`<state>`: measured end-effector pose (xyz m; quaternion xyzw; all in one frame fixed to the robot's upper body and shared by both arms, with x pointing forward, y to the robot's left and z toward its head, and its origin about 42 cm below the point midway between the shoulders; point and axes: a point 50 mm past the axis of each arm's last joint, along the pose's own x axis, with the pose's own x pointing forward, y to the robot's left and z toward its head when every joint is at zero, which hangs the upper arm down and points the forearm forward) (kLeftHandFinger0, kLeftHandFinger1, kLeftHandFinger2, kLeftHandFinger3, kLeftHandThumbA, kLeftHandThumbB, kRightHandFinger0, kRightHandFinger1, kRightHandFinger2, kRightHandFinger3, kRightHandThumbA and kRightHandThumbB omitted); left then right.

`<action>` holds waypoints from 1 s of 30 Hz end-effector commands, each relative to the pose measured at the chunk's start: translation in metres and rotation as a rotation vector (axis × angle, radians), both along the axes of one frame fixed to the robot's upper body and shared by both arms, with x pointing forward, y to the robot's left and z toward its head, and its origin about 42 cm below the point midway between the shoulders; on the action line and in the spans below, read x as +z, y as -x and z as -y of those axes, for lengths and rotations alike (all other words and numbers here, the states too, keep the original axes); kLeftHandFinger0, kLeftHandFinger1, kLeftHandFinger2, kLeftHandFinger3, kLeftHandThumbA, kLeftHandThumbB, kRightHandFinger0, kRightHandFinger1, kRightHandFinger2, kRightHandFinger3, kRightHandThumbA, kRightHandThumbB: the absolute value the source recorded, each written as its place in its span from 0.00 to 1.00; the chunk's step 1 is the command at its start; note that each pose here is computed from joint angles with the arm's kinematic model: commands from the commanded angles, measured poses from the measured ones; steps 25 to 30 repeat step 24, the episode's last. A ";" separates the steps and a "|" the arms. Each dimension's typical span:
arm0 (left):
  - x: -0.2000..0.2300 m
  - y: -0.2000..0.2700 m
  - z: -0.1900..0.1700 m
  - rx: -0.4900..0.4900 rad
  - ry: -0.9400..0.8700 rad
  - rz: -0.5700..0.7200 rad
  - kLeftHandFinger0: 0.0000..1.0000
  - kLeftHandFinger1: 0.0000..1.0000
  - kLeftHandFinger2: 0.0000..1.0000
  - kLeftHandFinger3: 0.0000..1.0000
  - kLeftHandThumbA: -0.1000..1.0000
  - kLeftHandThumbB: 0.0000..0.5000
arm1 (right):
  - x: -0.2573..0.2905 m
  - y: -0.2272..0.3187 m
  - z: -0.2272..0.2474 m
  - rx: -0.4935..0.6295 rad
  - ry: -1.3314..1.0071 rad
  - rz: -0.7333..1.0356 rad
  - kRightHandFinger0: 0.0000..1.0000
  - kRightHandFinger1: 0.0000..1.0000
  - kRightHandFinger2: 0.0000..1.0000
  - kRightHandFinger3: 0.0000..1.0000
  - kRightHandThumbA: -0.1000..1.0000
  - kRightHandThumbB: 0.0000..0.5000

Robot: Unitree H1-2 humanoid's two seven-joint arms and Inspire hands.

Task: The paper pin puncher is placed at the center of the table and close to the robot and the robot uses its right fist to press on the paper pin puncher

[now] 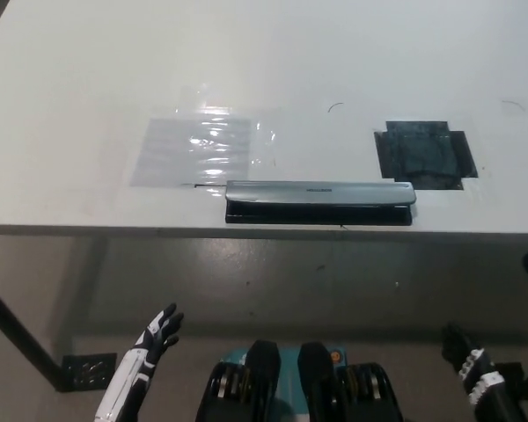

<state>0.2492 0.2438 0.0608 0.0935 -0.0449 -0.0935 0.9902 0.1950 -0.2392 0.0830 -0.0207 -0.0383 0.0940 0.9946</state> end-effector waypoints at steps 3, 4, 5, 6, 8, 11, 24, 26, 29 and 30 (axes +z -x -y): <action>0.005 0.003 -0.005 -0.012 0.013 0.060 1.00 1.00 1.00 1.00 1.00 0.53 | -0.014 -0.006 -0.009 0.038 -0.010 -0.007 1.00 1.00 1.00 1.00 1.00 0.65; 0.004 0.003 -0.005 -0.009 0.005 0.060 1.00 1.00 1.00 1.00 1.00 0.53 | -0.016 -0.006 -0.009 0.037 -0.010 -0.011 1.00 1.00 1.00 1.00 1.00 0.64; 0.003 0.006 -0.004 -0.009 0.001 0.054 1.00 1.00 1.00 1.00 1.00 0.54 | -0.017 -0.004 -0.008 0.035 -0.008 -0.017 1.00 1.00 1.00 1.00 1.00 0.65; 0.003 0.006 -0.004 -0.008 0.000 0.050 1.00 1.00 1.00 1.00 1.00 0.56 | -0.018 -0.005 -0.007 0.034 -0.009 -0.021 1.00 1.00 1.00 1.00 1.00 0.68; 0.004 0.002 -0.004 -0.007 0.001 0.051 1.00 1.00 1.00 1.00 1.00 0.58 | -0.019 -0.010 -0.008 0.028 -0.012 -0.018 1.00 1.00 1.00 1.00 1.00 0.71; 0.003 0.003 -0.003 -0.011 0.006 0.051 1.00 1.00 1.00 1.00 1.00 0.55 | -0.021 -0.011 -0.007 0.028 -0.011 -0.025 1.00 1.00 1.00 1.00 1.00 0.74; 0.006 -0.001 -0.004 -0.008 -0.004 0.063 1.00 1.00 1.00 1.00 1.00 0.60 | -0.022 -0.019 -0.009 0.044 0.002 -0.019 1.00 1.00 1.00 1.00 1.00 0.73; 0.006 -0.001 -0.004 -0.008 -0.004 0.063 1.00 1.00 1.00 1.00 1.00 0.60 | -0.022 -0.019 -0.009 0.044 0.002 -0.019 1.00 1.00 1.00 1.00 1.00 0.73; 0.006 -0.001 -0.004 -0.008 -0.004 0.063 1.00 1.00 1.00 1.00 1.00 0.60 | -0.022 -0.019 -0.009 0.044 0.002 -0.019 1.00 1.00 1.00 1.00 1.00 0.73; 0.006 -0.001 -0.004 -0.008 -0.004 0.063 1.00 1.00 1.00 1.00 1.00 0.60 | -0.022 -0.019 -0.009 0.044 0.002 -0.019 1.00 1.00 1.00 1.00 1.00 0.73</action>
